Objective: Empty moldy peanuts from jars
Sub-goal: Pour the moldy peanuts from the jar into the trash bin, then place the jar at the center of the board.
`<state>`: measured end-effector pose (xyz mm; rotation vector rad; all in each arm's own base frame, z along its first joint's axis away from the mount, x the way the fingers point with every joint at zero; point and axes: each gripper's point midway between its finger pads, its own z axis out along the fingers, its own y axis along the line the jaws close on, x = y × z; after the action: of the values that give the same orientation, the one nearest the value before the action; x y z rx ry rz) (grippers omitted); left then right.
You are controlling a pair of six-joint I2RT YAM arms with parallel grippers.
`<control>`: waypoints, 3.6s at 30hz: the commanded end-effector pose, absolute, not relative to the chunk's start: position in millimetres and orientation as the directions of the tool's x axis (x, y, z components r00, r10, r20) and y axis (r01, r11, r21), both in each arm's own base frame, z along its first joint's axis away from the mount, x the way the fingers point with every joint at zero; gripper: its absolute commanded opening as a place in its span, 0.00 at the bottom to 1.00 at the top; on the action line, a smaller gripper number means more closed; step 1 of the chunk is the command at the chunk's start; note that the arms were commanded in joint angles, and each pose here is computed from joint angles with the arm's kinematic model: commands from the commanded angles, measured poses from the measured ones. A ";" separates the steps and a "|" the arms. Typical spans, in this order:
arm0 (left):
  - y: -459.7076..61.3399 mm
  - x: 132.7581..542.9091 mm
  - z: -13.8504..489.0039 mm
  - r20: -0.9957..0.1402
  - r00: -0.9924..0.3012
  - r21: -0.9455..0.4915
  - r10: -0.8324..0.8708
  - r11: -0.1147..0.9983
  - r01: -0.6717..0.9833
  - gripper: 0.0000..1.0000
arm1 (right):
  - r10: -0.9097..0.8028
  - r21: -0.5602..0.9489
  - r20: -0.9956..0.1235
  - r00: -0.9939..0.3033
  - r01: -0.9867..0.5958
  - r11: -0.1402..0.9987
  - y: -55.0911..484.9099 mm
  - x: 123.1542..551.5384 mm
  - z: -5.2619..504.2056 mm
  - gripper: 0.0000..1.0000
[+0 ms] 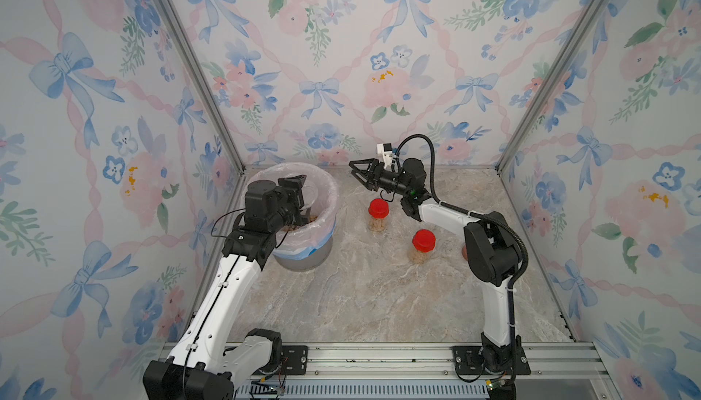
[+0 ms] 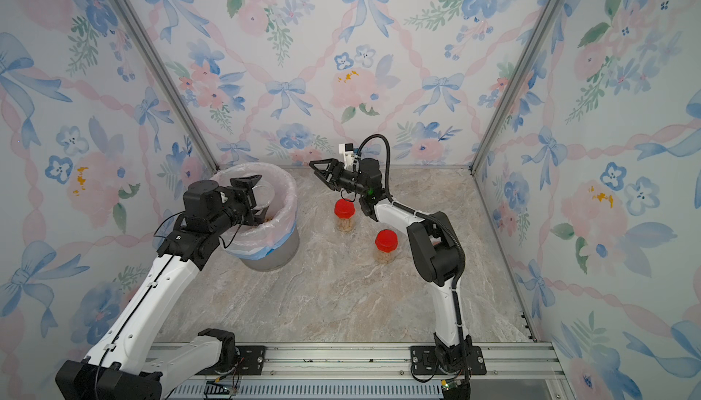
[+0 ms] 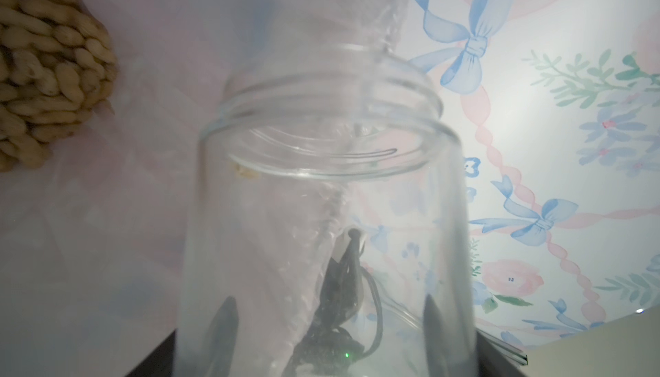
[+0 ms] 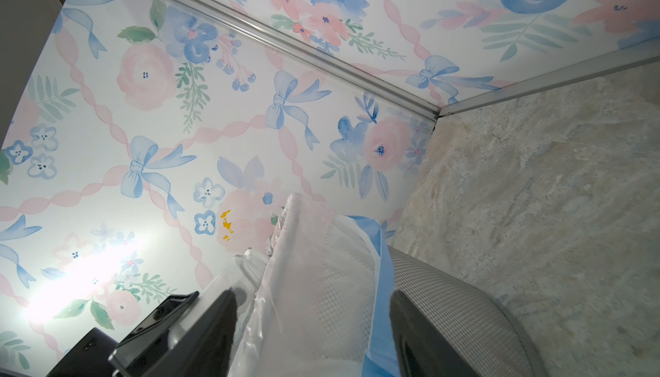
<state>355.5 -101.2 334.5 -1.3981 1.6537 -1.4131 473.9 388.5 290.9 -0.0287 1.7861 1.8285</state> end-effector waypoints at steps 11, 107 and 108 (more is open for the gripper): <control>-113.4 339.9 455.8 0.111 -0.440 -0.994 -0.891 -0.100 -0.049 0.00 | 0.393 0.894 -0.432 -0.812 -0.444 0.065 379.9 475.8 288.3 0.70; -347.0 334.3 317.2 -0.971 -0.240 -0.100 0.020 0.872 0.480 0.00 | 0.217 0.788 -0.537 -0.816 -0.392 0.474 266.2 363.9 295.2 0.93; -347.6 333.8 316.5 -0.970 -0.240 -0.099 0.024 0.870 0.484 0.00 | 0.222 0.790 -0.536 -0.814 -0.391 0.472 265.9 364.2 294.8 0.93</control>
<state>331.0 -343.2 285.5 0.4228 1.8786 -0.4170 362.1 263.9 309.9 -0.1594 2.1087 1.3679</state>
